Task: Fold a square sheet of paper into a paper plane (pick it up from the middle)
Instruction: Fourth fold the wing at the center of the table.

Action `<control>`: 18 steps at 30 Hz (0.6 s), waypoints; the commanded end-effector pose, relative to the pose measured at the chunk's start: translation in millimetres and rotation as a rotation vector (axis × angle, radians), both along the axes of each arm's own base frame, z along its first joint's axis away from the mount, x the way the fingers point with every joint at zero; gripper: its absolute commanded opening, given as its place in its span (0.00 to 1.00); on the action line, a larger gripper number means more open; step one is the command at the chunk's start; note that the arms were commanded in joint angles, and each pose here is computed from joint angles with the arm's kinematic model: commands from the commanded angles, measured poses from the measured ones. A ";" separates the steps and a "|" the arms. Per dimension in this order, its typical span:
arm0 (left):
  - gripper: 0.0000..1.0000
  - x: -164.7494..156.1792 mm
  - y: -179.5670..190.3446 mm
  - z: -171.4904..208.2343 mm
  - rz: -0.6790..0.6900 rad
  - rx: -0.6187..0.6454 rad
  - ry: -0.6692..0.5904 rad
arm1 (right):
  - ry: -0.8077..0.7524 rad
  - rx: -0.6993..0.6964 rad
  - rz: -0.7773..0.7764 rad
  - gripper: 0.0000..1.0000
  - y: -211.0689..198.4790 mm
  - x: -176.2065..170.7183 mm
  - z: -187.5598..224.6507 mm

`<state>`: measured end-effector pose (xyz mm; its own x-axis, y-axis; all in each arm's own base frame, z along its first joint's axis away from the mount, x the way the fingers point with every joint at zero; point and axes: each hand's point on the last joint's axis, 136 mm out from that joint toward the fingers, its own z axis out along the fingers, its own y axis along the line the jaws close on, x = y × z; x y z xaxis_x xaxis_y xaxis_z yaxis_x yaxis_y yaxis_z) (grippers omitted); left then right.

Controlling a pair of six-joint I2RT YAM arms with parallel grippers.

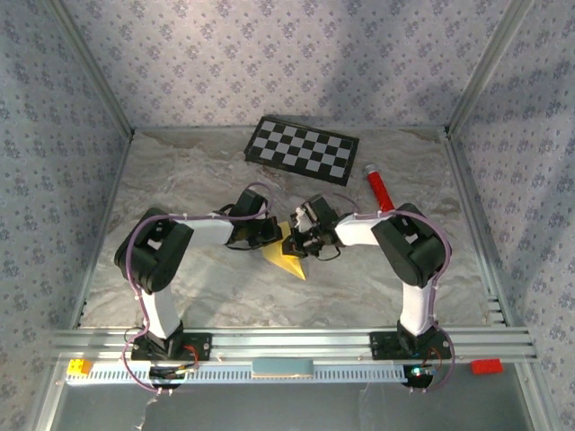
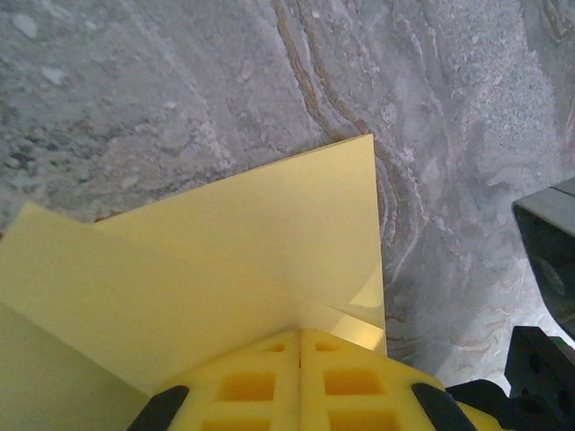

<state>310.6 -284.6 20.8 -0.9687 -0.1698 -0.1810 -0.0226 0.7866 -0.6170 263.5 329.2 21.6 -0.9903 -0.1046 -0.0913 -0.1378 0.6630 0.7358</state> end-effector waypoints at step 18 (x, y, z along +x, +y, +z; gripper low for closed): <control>0.06 -12.8 15.2 -30.5 0.000 0.093 0.065 | 0.002 -0.031 0.043 0.06 -28.7 -37.7 15.8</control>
<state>311.1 -285.9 20.3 -0.9690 -0.1667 -0.1823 -0.0180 0.7838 -0.6208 231.7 305.0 39.9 -0.9868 -0.1289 -0.0979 -0.1594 0.6693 0.7257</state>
